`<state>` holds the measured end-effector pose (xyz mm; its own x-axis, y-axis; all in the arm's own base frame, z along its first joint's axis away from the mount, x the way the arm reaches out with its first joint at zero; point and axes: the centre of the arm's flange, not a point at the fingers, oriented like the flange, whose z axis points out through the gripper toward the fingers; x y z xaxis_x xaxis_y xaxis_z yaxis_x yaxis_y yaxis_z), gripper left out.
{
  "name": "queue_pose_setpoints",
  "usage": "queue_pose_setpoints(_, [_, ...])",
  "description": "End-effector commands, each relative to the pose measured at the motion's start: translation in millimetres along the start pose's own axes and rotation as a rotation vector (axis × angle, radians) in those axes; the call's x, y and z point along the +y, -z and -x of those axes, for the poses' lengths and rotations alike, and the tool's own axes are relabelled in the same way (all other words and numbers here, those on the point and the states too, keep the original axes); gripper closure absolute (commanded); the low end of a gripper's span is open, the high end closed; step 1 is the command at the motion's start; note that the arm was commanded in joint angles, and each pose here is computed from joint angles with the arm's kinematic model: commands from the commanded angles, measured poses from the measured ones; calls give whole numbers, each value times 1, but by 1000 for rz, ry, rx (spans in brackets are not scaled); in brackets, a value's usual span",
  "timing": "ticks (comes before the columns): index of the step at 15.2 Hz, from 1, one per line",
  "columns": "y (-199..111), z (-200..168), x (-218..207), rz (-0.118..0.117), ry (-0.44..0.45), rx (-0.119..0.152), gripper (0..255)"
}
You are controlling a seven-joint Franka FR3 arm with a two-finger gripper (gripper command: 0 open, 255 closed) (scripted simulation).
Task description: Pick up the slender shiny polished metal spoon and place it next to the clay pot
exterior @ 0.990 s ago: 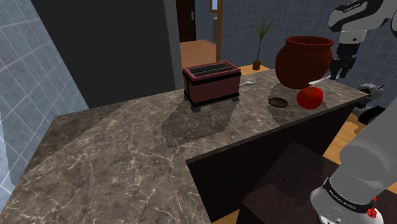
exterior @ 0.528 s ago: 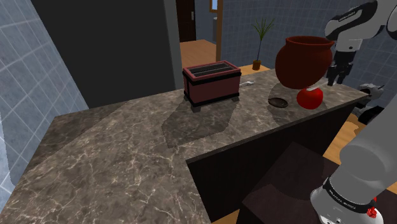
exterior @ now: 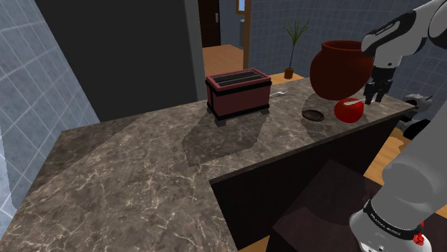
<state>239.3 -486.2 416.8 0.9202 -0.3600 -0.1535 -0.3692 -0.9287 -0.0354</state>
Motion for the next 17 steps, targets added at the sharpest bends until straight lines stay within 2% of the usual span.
queue_pose_setpoints(1, [-12, -2, 0, -1, 0, -2, 255])
queue_pose_setpoints(12, [-69, -11, 2, -1, 0, -2, 255])
queue_pose_setpoints(17, [-71, -11, 2, -1, 0, -2, 255])
